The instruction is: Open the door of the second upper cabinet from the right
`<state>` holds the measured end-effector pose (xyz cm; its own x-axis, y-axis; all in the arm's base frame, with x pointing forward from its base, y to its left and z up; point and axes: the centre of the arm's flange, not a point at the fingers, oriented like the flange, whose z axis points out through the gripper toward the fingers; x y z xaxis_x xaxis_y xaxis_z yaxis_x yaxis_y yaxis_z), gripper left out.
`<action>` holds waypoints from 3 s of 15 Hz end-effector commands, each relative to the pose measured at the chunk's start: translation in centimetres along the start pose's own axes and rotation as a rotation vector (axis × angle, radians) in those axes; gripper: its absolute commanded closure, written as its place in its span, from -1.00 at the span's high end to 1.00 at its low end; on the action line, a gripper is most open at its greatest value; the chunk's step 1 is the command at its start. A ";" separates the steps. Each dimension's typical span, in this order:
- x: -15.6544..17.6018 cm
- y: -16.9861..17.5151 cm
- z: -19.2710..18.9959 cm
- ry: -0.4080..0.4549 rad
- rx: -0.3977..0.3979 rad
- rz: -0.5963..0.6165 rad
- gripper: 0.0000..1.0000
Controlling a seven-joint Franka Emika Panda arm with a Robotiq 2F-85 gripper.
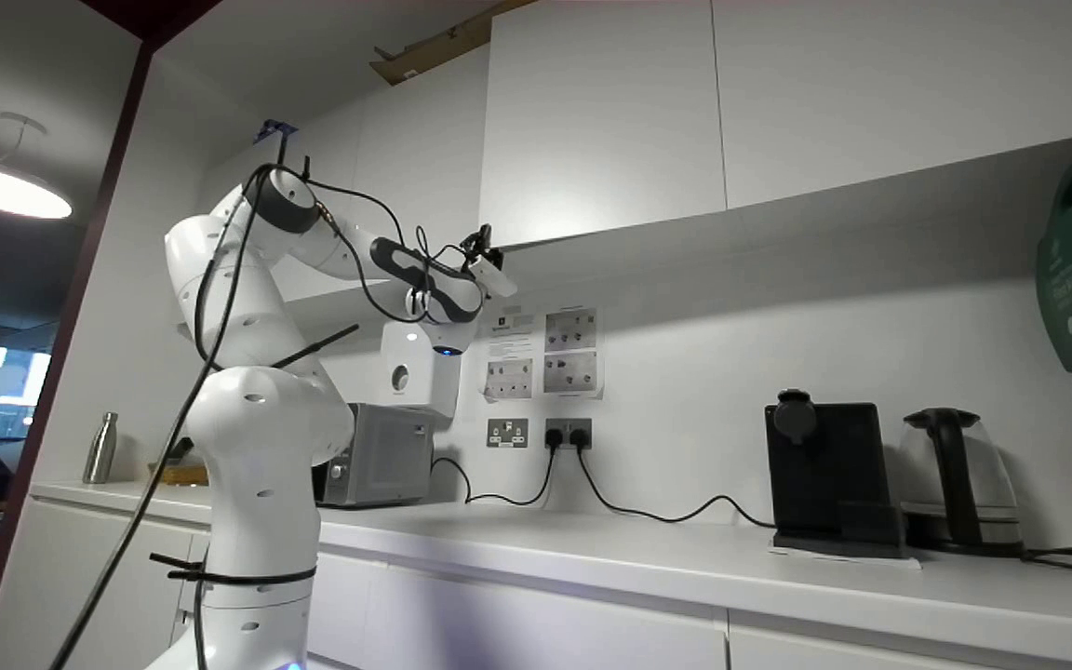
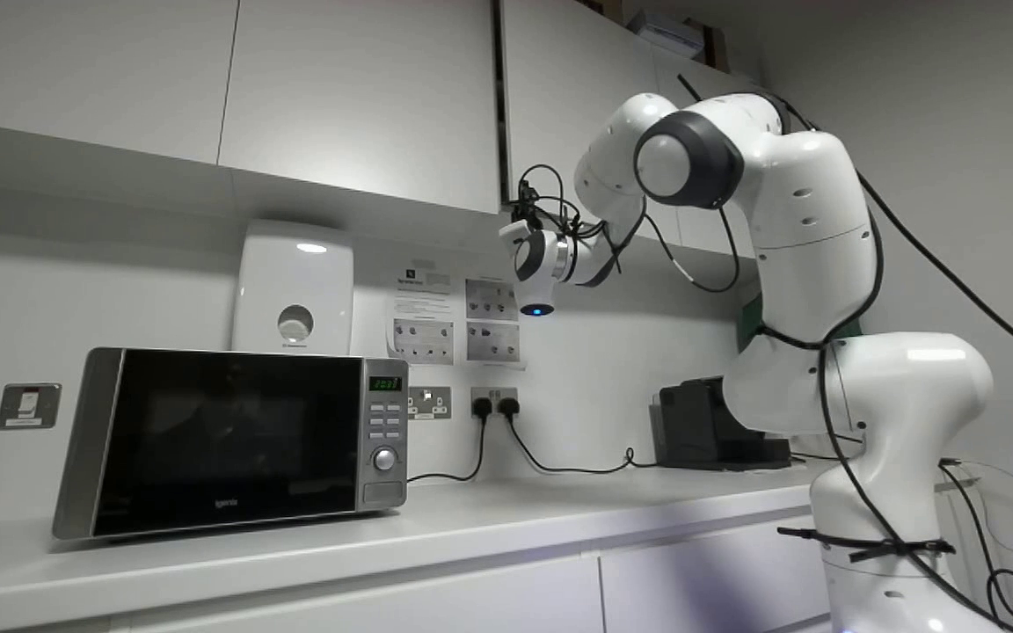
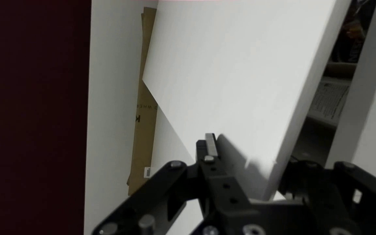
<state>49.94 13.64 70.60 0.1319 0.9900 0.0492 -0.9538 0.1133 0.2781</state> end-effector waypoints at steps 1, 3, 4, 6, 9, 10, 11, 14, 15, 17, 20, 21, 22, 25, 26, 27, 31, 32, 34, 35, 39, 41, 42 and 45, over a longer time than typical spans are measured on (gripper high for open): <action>-2.5 2.1 0.3 -0.121 -0.078 0.004 -0.80; -2.4 3.1 0.0 -0.145 -0.099 0.018 -0.80; -2.6 3.3 -0.2 -0.148 -0.108 0.015 -0.80; -2.4 4.1 -0.3 -0.171 -0.129 0.027 -0.67; -2.6 4.8 -0.3 -0.187 -0.141 0.041 -0.83; -2.5 4.8 -0.5 -0.195 -0.147 0.045 -0.83; -2.6 4.9 -0.4 -0.202 -0.149 0.039 -0.83; -2.7 5.5 -0.4 -0.211 -0.156 0.041 0.19; -3.5 5.3 -0.4 -0.232 -0.164 0.020 0.35; -4.7 5.8 0.4 -0.258 -0.182 -0.006 0.64; -6.6 5.6 0.5 -0.287 -0.200 -0.037 1.00; -6.8 5.7 0.5 -0.297 -0.202 -0.043 1.00; -7.2 5.6 0.5 -0.299 -0.209 -0.050 1.00; -7.2 6.0 0.7 -0.303 -0.232 -0.072 1.00; -7.4 6.1 0.7 -0.299 -0.246 -0.084 1.00; -7.5 6.3 0.7 -0.298 -0.273 -0.109 1.00; -8.4 8.1 0.4 -0.317 -0.375 -0.127 1.00; -8.9 8.3 0.2 -0.325 -0.381 -0.132 1.00; -9.5 8.8 0.0 -0.340 -0.400 -0.146 1.00; -9.8 9.0 0.0 -0.342 -0.408 -0.151 1.00; -11.3 9.7 0.0 -0.371 -0.435 -0.190 1.00; -12.7 10.5 0.4 -0.400 -0.440 -0.210 1.00; -13.1 11.1 0.6 -0.415 -0.444 -0.216 1.00; -13.5 12.3 -0.3 -0.408 -0.441 -0.217 1.00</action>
<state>39.11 2.81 72.09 0.3073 0.8576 0.4125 -0.9264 0.3688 -0.0766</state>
